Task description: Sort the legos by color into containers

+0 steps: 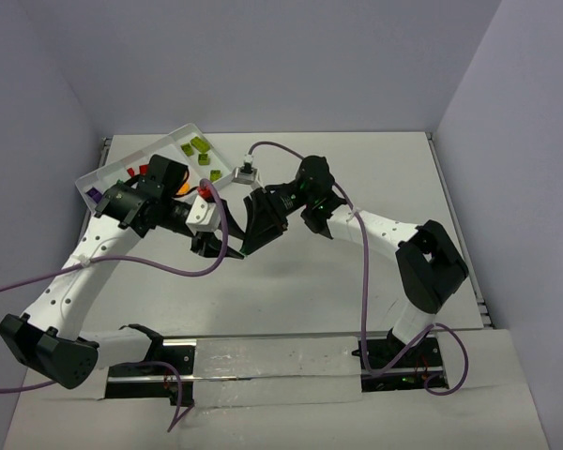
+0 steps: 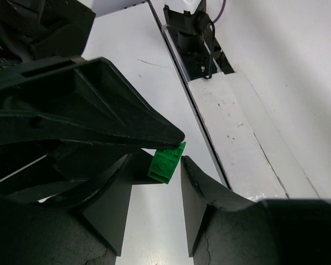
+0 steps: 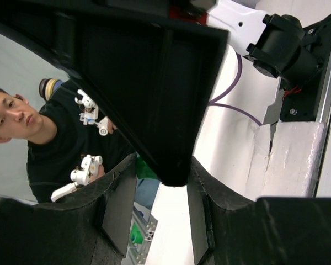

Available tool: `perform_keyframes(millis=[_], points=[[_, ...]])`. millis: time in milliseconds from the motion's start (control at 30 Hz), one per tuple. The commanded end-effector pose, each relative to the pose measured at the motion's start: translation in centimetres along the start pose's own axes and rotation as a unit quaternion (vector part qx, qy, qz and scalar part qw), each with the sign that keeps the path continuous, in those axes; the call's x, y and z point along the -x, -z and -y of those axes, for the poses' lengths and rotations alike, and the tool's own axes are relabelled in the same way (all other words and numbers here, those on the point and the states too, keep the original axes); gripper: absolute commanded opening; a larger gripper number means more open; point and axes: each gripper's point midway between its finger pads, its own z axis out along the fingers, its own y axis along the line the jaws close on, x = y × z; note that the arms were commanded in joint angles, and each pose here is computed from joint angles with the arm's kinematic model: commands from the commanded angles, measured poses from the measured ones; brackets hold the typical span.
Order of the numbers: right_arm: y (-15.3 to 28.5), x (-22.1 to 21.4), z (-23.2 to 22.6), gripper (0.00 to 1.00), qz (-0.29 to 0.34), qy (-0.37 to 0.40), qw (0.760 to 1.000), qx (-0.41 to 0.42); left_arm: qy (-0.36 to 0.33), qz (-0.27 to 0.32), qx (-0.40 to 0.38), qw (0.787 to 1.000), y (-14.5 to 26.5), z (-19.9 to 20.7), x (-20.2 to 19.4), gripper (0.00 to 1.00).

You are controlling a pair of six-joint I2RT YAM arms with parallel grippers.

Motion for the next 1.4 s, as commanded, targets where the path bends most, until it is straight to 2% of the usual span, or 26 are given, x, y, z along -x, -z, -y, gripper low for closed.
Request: perform_keyframes(millis=[0,133,200,333,433,467,567,633,700,733,833,967,1000,1033,1067,1133,1167,1200,1300,1367], points=[[-0.1,0.2,-1.9,0.2,-0.029,0.054,0.998,0.013,-0.012,0.014,-0.016,1.0,-0.3,0.9,0.2,0.5],[-0.1,0.4,-2.1,0.2,-0.029,0.055,0.998,0.014,-0.009,0.015,-0.019,1.0,-0.5,1.0,0.3,0.52],[-0.1,0.4,-2.2,0.2,-0.03,0.056,0.998,0.014,-0.008,0.014,-0.018,1.0,-0.5,0.8,0.4,0.42],[-0.1,0.2,-1.9,0.2,-0.029,0.049,0.998,0.013,-0.003,0.018,-0.018,1.0,-0.6,0.8,0.6,0.36],[-0.1,0.3,-1.8,0.24,-0.029,0.047,0.998,0.013,0.01,0.018,-0.014,1.0,-0.6,0.5,0.6,0.27],[-0.1,0.4,-1.8,0.28,-0.029,0.046,0.998,0.013,0.014,0.017,-0.013,1.0,-0.6,0.5,0.5,0.25],[0.0,0.6,-1.9,0.49,-0.029,0.047,0.998,0.013,0.027,0.011,-0.009,1.0,-0.6,0.6,0.3,0.15],[0.4,1.0,-1.8,0.72,-0.022,0.048,0.999,0.009,0.042,0.006,-0.006,0.999,-0.7,0.7,-0.3,0.01],[1.2,1.7,-1.6,0.91,-0.009,0.053,0.999,0.002,0.055,0.006,0.0,0.998,-0.7,0.9,-0.5,0.0],[1.8,2.3,-1.5,0.97,0.0,0.057,0.998,-0.004,0.084,0.005,0.002,0.996,-0.8,1.2,-1.1,0.0],[6.3,5.3,-0.5,1.0,0.067,0.061,0.995,-0.042,0.142,0.0,0.05,0.989,-0.5,0.4,-1.7,0.0],[11.5,7.7,0.3,1.0,0.145,0.055,0.984,-0.083,0.21,0.004,0.145,0.967,1.0,-2.3,-2.4,0.0],[12.6,8.2,0.4,1.0,0.167,0.05,0.98,-0.092,0.228,0.004,0.186,0.956,2.0,-3.5,-2.9,0.0],[14.1,8.4,0.9,1.0,0.19,0.032,0.976,-0.104,0.26,0.009,0.277,0.925,4.4,-6.1,-3.5,0.0],[15.0,8.7,0.9,1.0,0.201,0.046,0.972,-0.113,0.267,0.011,0.3,0.916,5.5,-6.7,-3.9,0.0],[17.1,8.8,2.0,1.0,0.232,0.04,0.961,-0.145,0.282,0.024,0.385,0.879,9.0,-8.9,-4.5,0.0],[18.2,8.7,3.3,1.0,0.246,0.032,0.952,-0.178,0.305,0.031,0.436,0.846,11.2,-10.1,-5.0,0.0],[18.9,8.5,4.4,1.0,0.251,0.03,0.944,-0.212,0.331,0.031,0.468,0.819,12.8,-11.0,-5.9,0.0],[19.9,7.7,5.5,1.0,0.241,0.02,0.925,-0.293,0.374,0.03,0.501,0.78,16.1,-12.4,-7.6,0.0],[20.5,7.6,5.9,1.0,0.244,0.034,0.91,-0.333,0.418,0.033,0.524,0.742,19.6,-12.9,-10.2,0.0]])
